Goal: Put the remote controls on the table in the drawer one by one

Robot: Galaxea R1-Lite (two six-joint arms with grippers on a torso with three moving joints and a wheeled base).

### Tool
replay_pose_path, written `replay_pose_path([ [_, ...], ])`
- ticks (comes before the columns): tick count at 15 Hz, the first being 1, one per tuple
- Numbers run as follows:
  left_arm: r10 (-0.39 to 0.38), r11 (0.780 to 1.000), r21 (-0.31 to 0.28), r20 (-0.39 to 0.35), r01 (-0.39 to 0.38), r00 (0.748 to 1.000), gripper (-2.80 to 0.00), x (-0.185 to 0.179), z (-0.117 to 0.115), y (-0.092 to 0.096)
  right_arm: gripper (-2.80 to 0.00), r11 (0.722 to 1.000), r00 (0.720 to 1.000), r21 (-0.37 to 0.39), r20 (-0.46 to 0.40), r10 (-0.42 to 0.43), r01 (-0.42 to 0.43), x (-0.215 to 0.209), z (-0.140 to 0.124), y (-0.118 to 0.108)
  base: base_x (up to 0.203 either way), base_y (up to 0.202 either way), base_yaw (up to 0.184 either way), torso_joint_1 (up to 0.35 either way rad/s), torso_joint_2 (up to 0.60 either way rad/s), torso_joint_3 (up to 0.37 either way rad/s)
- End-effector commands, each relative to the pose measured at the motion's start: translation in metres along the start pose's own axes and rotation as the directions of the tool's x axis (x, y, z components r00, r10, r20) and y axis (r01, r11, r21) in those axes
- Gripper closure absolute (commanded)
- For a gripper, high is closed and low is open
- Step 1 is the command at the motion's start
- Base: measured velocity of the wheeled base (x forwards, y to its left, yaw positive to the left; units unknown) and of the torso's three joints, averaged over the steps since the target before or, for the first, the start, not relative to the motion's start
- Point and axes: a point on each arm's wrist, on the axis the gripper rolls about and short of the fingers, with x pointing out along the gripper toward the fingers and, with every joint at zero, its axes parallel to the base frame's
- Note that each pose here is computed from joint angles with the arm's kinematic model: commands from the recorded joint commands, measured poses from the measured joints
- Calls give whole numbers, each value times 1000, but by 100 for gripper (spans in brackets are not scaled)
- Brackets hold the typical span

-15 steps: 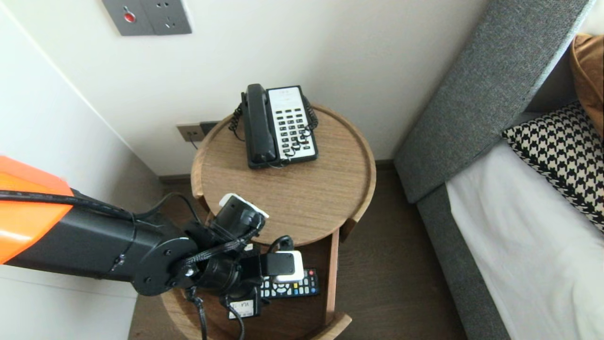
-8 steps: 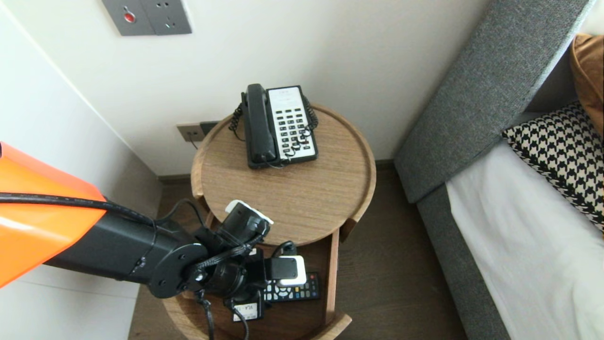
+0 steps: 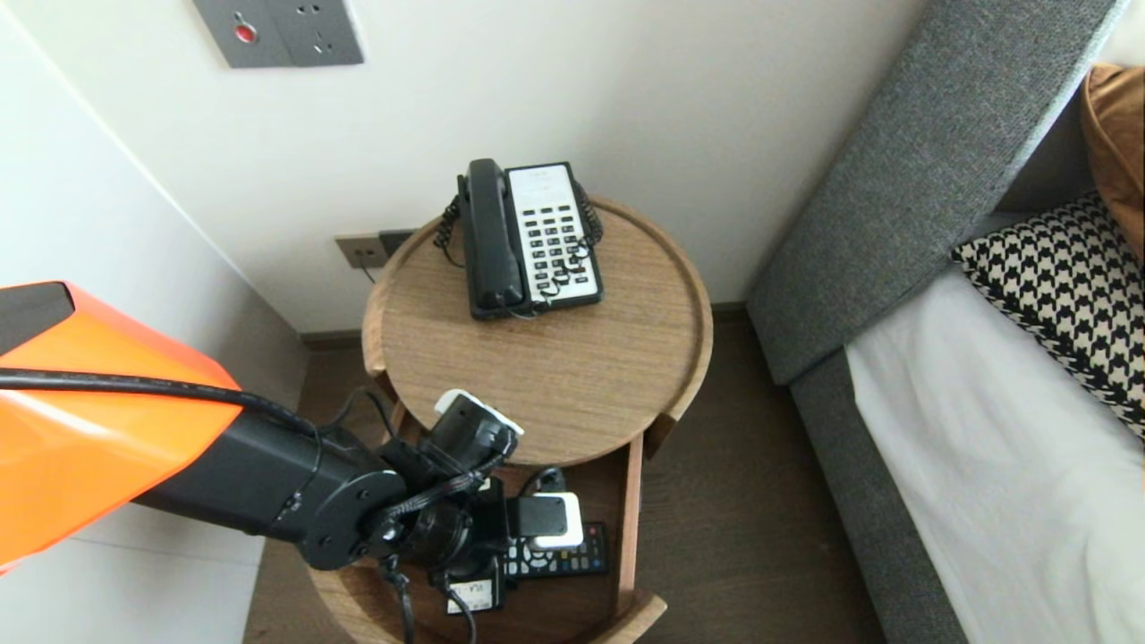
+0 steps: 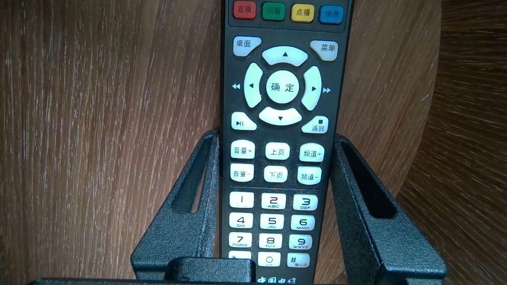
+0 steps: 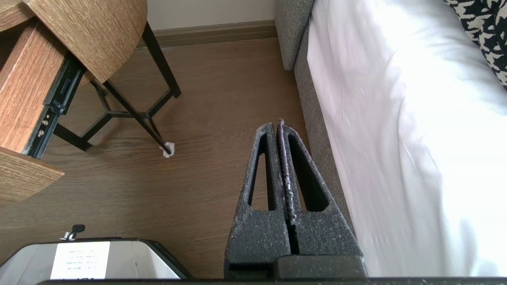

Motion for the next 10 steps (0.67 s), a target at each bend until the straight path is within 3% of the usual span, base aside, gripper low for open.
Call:
replay_pose_path([
  [1, -12, 1000, 4, -13, 12, 1000, 0, 5, -2, -2, 0, 1000, 1000, 1, 6, 0, 0, 0, -1, 0, 0, 0, 0, 0, 0, 0],
  [10, 10, 1000, 4, 1, -10, 1000, 0, 5, 1, 2, 0, 1000, 1000, 1, 5, 0, 0, 0, -2, 0, 0, 0, 0, 0, 0, 0],
])
